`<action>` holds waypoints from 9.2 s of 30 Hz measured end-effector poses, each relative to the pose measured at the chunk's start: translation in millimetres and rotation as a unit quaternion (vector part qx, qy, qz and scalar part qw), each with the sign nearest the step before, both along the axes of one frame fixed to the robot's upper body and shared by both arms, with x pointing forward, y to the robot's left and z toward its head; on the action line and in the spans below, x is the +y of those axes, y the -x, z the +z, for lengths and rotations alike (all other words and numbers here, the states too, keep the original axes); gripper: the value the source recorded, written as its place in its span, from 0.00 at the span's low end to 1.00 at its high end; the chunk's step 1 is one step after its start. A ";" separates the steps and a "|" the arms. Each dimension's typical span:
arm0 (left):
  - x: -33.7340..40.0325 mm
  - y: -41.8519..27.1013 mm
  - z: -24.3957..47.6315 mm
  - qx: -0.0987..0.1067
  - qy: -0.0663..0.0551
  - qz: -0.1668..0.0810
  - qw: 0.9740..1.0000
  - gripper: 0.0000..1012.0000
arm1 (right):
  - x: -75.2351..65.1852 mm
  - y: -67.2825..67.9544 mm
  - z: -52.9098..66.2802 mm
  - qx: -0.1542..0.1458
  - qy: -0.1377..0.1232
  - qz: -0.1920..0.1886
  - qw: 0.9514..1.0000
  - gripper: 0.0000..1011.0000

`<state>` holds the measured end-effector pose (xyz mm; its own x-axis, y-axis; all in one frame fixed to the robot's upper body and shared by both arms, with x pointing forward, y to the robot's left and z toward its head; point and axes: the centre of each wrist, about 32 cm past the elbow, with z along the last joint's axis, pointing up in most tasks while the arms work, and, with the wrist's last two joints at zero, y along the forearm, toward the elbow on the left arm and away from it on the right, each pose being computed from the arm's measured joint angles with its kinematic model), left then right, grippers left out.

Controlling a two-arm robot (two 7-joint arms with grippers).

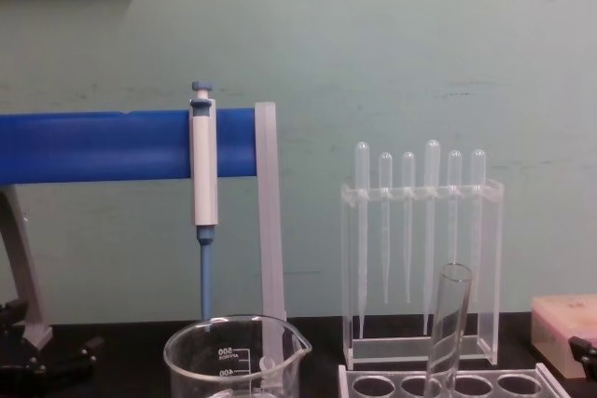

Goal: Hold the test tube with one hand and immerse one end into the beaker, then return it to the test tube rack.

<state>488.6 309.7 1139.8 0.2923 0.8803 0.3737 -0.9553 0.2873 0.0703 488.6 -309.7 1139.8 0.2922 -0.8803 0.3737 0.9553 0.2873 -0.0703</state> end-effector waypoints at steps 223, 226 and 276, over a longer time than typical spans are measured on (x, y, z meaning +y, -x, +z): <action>0.0 0.0 0.0 0.000 0.000 0.000 1.000 0.99 | 118.5 -100.1 178.3 0.099 -0.020 0.501 0.859 0.22; 0.0 0.0 0.0 0.000 0.000 0.000 1.000 0.99 | 120.5 -104.0 167.9 0.105 -0.021 0.501 0.859 0.22; 0.0 0.0 0.0 0.000 0.000 0.000 1.000 0.99 | 123.6 -117.3 104.5 0.129 -0.019 0.497 0.858 0.22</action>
